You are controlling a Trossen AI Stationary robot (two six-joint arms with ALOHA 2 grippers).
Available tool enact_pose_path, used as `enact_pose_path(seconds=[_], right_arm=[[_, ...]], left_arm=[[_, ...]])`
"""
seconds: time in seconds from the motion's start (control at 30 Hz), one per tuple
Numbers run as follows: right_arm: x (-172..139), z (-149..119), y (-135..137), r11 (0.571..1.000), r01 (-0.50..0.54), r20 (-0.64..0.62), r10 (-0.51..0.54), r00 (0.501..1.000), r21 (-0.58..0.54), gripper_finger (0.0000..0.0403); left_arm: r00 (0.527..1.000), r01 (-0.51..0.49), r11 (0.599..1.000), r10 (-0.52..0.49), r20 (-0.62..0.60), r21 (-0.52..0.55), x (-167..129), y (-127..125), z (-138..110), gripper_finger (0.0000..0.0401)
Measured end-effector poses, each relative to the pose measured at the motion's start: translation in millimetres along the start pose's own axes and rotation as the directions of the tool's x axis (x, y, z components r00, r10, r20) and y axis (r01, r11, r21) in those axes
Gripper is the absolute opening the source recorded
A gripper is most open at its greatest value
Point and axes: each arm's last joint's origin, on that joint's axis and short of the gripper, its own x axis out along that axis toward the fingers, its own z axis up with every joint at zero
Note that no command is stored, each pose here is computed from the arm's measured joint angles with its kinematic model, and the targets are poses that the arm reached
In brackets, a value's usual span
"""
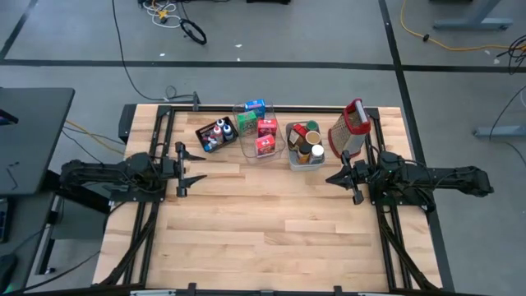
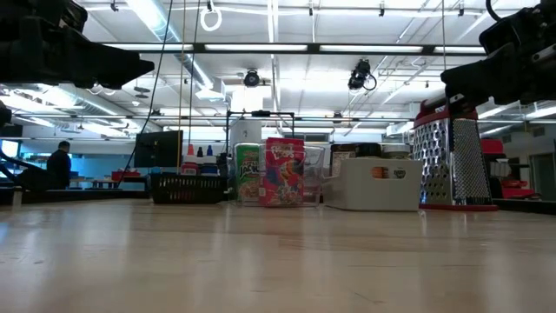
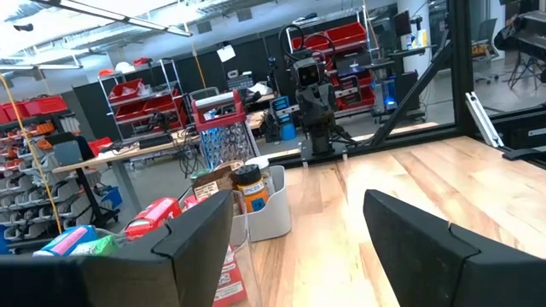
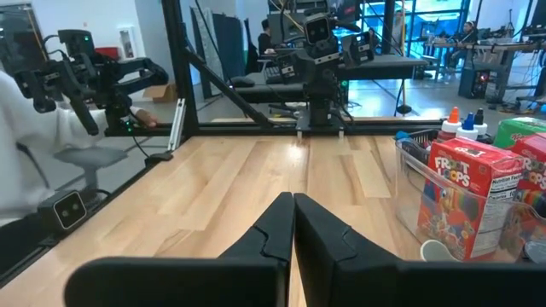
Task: Pick & Place Kitchen Items
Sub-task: Return to Home Position
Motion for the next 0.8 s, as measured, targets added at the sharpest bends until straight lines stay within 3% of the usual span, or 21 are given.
enact_pose_path(seconds=[0.8], right_arm=[[0.0,0.2,0.0,1.000,0.000,0.001,0.000,1.000,-0.001,0.0022]], left_arm=[[1.000,0.000,1.000,0.000,0.000,-0.006,0.0,0.0,0.0,0.0270]])
